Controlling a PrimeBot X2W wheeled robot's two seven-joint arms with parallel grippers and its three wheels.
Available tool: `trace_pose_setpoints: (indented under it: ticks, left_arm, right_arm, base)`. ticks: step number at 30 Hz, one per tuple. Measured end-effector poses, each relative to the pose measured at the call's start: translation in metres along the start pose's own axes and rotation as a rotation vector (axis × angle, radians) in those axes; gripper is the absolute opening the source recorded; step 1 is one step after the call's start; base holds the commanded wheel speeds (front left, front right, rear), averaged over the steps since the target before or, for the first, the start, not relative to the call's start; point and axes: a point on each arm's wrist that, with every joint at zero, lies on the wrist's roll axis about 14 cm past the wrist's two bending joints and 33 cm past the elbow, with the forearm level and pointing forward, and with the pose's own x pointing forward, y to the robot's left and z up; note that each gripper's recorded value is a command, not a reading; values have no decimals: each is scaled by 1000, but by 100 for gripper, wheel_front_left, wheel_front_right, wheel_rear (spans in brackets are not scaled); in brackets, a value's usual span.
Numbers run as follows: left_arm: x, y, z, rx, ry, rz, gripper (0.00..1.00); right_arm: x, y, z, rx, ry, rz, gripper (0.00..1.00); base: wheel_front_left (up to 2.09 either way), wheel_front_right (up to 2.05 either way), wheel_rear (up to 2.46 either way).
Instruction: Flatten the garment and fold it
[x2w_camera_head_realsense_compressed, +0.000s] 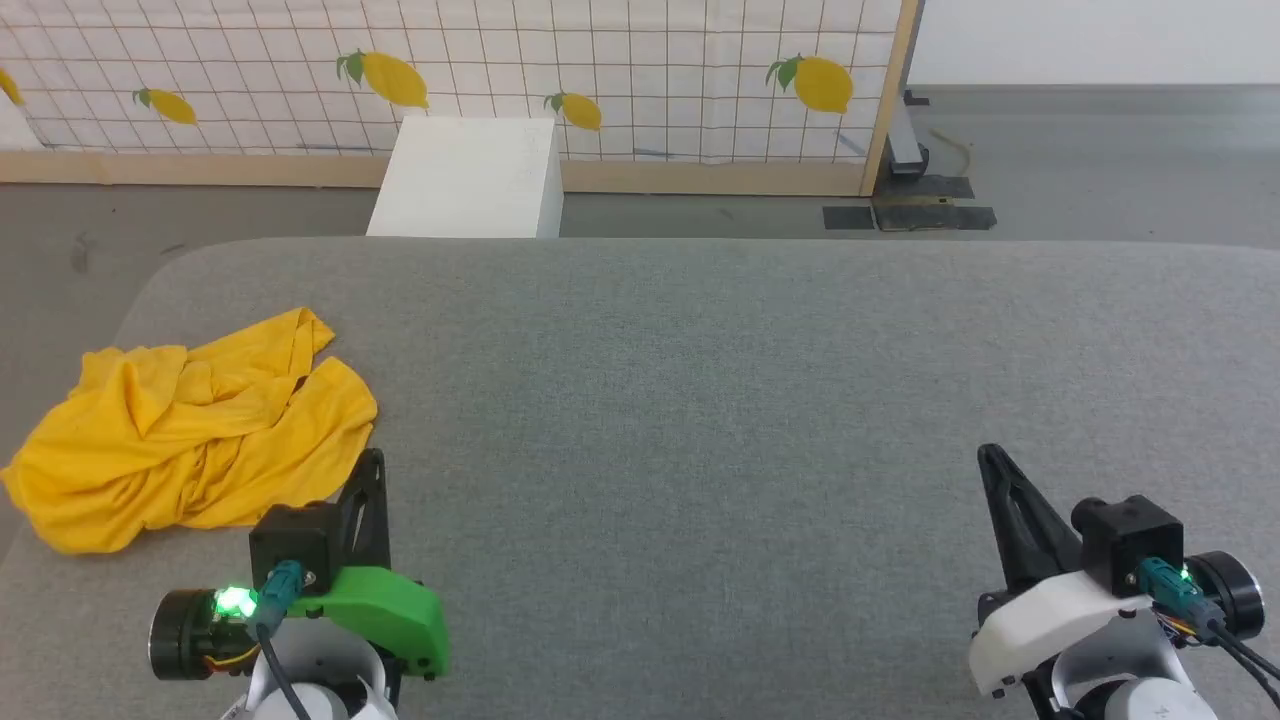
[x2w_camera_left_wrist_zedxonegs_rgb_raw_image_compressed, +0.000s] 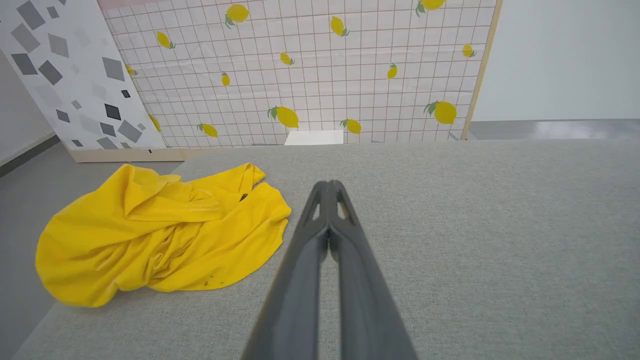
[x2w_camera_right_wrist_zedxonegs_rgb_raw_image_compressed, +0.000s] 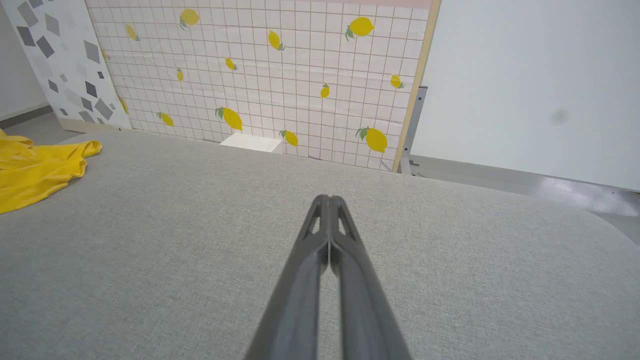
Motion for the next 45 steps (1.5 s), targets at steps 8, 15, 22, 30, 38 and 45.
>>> trace_pose_setpoints:
  ticks: [8, 15, 22, 30, 38, 45]
  left_arm:
    - [0, 0, 0, 0, 0, 0, 0]
    - [0, 0, 0, 0, 0, 0, 0]
    - [0, 0, 0, 0, 0, 0, 0]
    - [0, 0, 0, 0, 0, 0, 0]
    - [0, -1, 0, -4, 0, -4, 100]
    - [0, -4, -3, -14, 6, -12, 100]
  right_arm:
    - [0, 0, 0, 0, 0, 0, 0]
    - [0, 0, 0, 0, 0, 0, 0]
    - [0, 0, 0, 0, 0, 0, 0]
    - [0, 0, 0, 0, 0, 0, 0]
    - [0, 0, 0, 0, 1, 0, 100]
    - [0, -1, 0, 1, 0, -2, 100]
  base:
    - [0, 0, 0]
    - [0, 0, 0]
    - [0, 0, 0]
    - [0, 0, 0]
    - [0, 0, 0]
    - [0, 0, 0]
